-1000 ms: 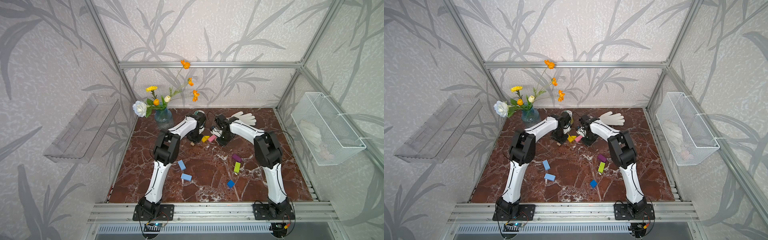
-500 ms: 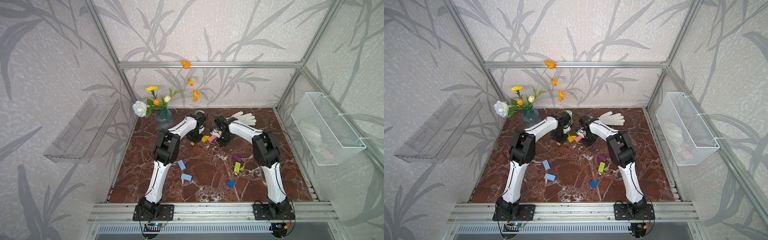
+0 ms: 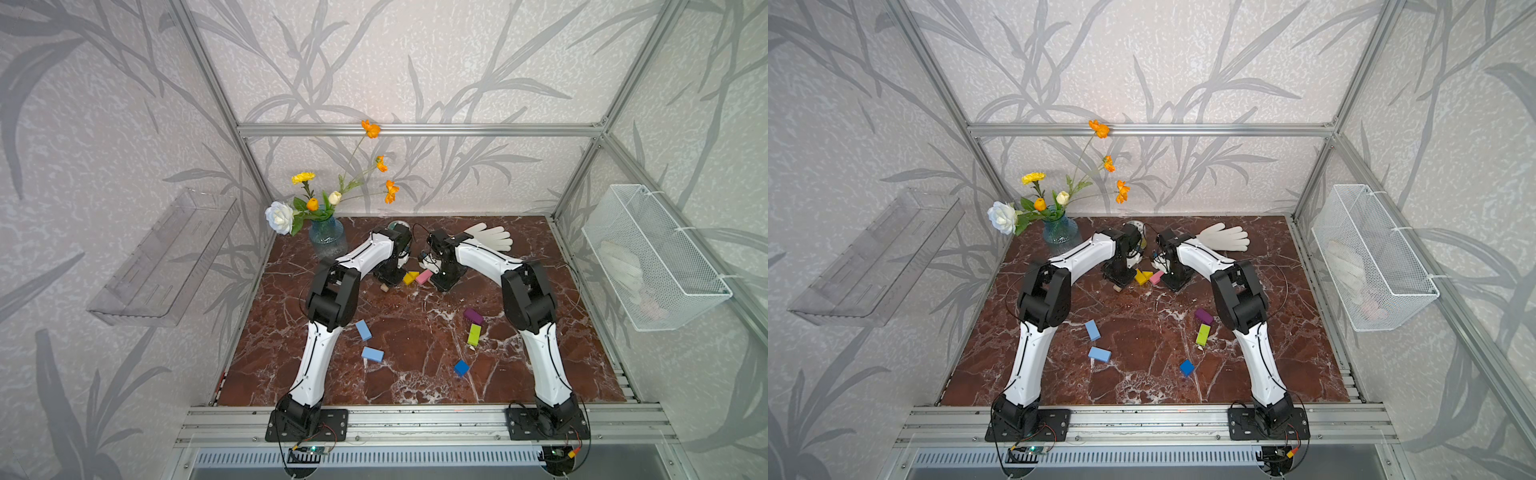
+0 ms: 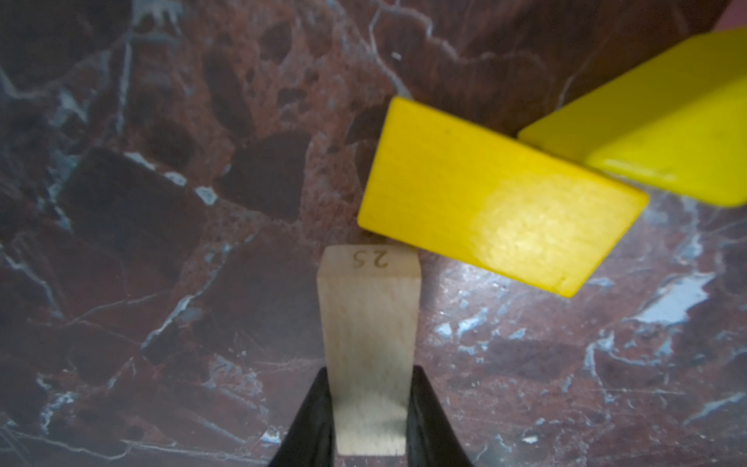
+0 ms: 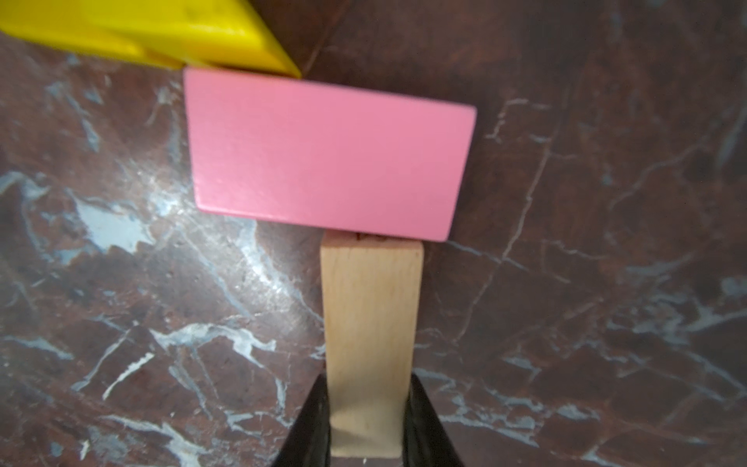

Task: Assemble a heart with building blocks
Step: Assemble the building block at the center of the board.

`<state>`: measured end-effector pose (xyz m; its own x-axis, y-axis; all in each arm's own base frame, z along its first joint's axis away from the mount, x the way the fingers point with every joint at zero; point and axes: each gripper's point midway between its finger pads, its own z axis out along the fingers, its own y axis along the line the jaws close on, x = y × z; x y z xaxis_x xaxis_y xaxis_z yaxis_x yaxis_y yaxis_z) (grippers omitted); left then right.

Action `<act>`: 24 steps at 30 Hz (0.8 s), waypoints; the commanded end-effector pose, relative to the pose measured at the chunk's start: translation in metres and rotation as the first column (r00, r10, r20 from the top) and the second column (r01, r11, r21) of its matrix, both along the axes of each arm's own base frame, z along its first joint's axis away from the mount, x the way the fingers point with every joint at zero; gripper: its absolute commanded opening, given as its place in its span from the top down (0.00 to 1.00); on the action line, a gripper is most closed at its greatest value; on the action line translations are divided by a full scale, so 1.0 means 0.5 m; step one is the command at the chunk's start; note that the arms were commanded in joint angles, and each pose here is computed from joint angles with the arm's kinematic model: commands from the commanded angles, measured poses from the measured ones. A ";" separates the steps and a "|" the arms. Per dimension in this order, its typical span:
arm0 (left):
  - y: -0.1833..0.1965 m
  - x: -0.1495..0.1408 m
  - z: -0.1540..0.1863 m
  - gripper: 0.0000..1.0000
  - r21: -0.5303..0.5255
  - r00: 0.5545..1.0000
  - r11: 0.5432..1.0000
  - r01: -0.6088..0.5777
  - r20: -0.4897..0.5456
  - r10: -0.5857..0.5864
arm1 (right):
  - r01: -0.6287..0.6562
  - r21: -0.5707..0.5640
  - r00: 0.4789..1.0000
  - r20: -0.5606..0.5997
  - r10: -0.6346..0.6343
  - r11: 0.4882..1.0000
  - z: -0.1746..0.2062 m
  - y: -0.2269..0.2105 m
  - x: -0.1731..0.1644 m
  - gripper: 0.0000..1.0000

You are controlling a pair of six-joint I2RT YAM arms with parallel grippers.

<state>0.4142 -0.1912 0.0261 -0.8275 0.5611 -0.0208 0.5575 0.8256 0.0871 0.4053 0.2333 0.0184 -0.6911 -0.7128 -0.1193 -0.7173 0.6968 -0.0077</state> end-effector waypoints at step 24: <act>0.017 -0.020 -0.028 0.59 0.050 0.999 0.999 0.017 -0.044 -0.015 | 0.011 -0.037 0.999 -0.053 -0.013 0.999 -0.033 -0.018 -0.002 0.88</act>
